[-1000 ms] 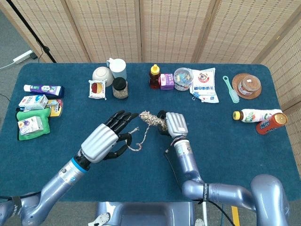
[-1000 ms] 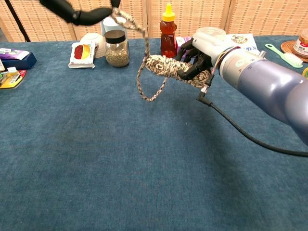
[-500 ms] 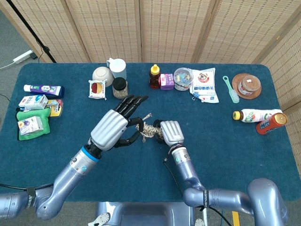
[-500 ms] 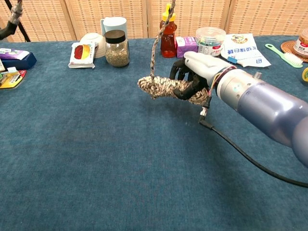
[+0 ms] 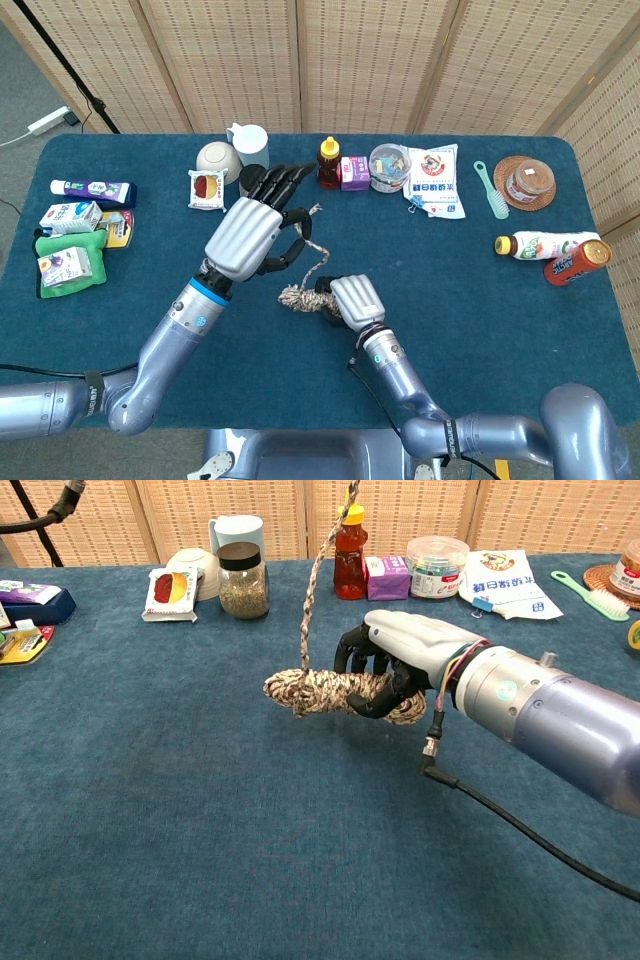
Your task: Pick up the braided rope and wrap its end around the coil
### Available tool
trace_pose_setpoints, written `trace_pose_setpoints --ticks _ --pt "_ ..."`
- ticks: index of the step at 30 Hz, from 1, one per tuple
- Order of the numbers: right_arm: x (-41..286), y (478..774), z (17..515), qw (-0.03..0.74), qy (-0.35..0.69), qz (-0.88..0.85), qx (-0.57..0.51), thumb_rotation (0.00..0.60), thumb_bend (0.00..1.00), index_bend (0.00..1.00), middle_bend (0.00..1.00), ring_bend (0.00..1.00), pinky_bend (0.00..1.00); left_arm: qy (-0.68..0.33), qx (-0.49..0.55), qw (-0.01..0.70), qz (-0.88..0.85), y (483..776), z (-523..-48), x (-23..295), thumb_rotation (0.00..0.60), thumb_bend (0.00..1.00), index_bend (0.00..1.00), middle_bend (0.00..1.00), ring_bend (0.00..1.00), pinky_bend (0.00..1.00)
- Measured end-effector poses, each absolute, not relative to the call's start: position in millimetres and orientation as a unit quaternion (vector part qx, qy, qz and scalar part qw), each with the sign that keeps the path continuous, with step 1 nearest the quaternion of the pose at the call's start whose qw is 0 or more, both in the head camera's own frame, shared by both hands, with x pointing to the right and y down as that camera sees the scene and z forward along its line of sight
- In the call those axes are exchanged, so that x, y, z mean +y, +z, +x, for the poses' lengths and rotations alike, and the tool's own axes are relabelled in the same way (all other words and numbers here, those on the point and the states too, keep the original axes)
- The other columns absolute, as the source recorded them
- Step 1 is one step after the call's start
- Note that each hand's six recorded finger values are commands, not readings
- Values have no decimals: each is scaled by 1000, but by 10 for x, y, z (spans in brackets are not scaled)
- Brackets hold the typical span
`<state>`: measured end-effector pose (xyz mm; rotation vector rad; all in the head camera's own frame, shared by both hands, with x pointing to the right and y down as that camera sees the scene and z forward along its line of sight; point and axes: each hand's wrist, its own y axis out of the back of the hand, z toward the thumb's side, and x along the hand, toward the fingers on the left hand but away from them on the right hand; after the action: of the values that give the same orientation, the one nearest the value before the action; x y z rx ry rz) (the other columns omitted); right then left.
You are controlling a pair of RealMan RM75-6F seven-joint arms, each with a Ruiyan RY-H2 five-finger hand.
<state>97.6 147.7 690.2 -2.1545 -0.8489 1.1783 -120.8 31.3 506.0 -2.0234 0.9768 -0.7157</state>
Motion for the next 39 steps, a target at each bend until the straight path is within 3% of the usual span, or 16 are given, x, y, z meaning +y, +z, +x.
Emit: trace_pose_setpoints --ticks 9,17,30,39 --pt "1577 6636 1015 240 405 -830 -299 600 846 666 604 532 759 -315 386 442 -746 5097 -1050 76 600 410 573 0 0 0" --pt "1693 6408 1077 193 371 -859 -295 600 846 668 607 534 759 -351 400 418 -736 5260 -961 -43 600 410 573 0 0 0" --pt "1682 5798 1186 60 297 -899 -316 600 846 668 609 535 759 -429 407 381 -711 5860 -1297 -283 600 410 573 0 0 0" --pt "1516 5707 1184 4 284 -895 -345 600 846 667 609 535 759 -451 385 371 -714 6214 -1448 -191 600 410 573 0 0 0"
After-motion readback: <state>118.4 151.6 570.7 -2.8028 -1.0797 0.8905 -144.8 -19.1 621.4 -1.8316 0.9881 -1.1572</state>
